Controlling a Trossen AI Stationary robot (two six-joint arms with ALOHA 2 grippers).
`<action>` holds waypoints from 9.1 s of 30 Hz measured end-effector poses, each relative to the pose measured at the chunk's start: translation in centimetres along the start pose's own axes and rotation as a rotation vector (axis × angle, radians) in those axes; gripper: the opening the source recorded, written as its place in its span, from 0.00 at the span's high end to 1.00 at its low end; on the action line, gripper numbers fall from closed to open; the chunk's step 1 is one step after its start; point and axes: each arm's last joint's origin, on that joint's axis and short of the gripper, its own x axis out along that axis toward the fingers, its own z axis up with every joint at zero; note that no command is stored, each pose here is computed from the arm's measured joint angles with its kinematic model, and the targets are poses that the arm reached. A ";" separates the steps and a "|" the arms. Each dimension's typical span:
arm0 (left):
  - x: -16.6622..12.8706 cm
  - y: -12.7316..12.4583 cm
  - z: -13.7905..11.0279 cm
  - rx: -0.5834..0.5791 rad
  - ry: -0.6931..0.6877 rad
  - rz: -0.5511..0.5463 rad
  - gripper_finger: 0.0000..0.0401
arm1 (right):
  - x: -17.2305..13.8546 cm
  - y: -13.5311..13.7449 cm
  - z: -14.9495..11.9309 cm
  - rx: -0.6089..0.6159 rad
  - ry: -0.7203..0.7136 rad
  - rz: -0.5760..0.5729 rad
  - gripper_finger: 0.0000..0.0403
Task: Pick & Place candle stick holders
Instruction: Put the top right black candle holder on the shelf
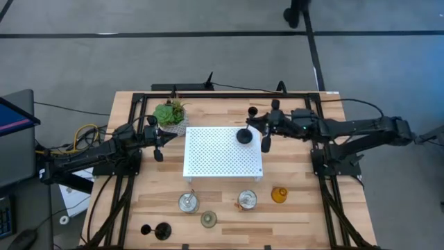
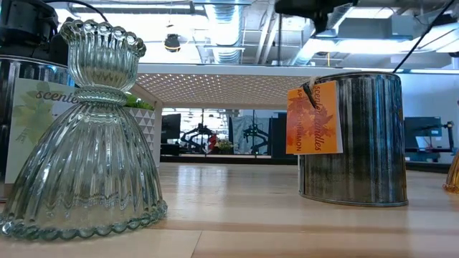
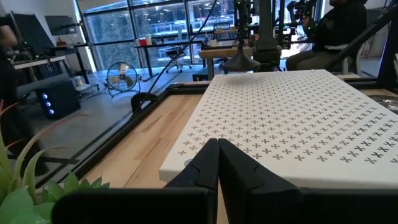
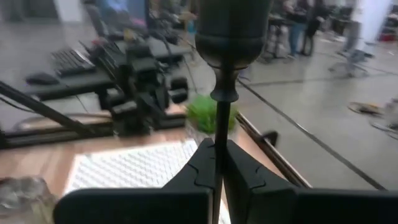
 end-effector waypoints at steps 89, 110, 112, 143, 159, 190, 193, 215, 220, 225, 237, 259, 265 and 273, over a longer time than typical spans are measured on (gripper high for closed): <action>0.0 0.0 0.1 0.002 -0.014 0.002 0.98 | -1.0 -3.4 -2.3 0.120 0.048 0.022 0.97; 0.0 0.0 0.1 0.002 -0.013 0.002 0.98 | -1.3 -3.1 -2.2 0.066 0.044 0.043 0.74; 0.0 0.0 0.1 0.003 -0.013 0.002 0.98 | -1.4 -3.1 -2.1 0.065 0.039 0.043 0.70; 0.0 0.1 0.6 -0.055 -0.059 0.007 0.98 | -1.3 -3.1 -2.1 0.032 0.029 0.043 0.98; 6.2 2.0 6.0 -0.200 0.107 0.023 0.98 | -0.3 -3.4 -1.0 0.018 -0.041 0.132 1.00; 16.1 1.1 11.5 -0.054 0.006 -0.181 0.55 | 10.7 -3.6 2.7 -0.084 0.004 0.329 1.00; 16.1 1.1 11.6 -0.054 -0.017 -0.177 0.55 | 10.7 -3.5 2.8 -0.086 -0.008 0.335 1.00; 17.6 1.0 10.7 -0.101 -0.057 -0.172 0.72 | 10.7 -3.2 2.8 -0.089 -0.008 0.346 1.00; 17.4 1.1 10.9 -0.101 -0.057 -0.172 0.76 | 10.7 -3.2 2.8 -0.089 -0.008 0.347 1.00; 17.4 1.1 10.8 -0.101 -0.054 -0.173 0.81 | 10.7 -3.2 2.8 -0.089 -0.008 0.346 1.00; 17.4 1.0 10.8 -0.100 -0.054 -0.177 0.94 | 10.7 -3.2 2.8 -0.086 -0.008 0.343 1.00; 17.3 1.0 10.8 -0.103 -0.043 -0.170 0.96 | 8.8 -3.4 4.0 -0.059 0.006 0.342 0.77; 16.3 1.2 10.7 -0.102 -0.042 -0.158 0.95 | 5.4 -4.0 5.4 -0.050 0.069 0.328 0.70; 12.2 1.8 10.6 -0.110 -0.053 -0.074 0.95 | 2.1 -4.1 5.6 -0.039 0.135 0.327 0.77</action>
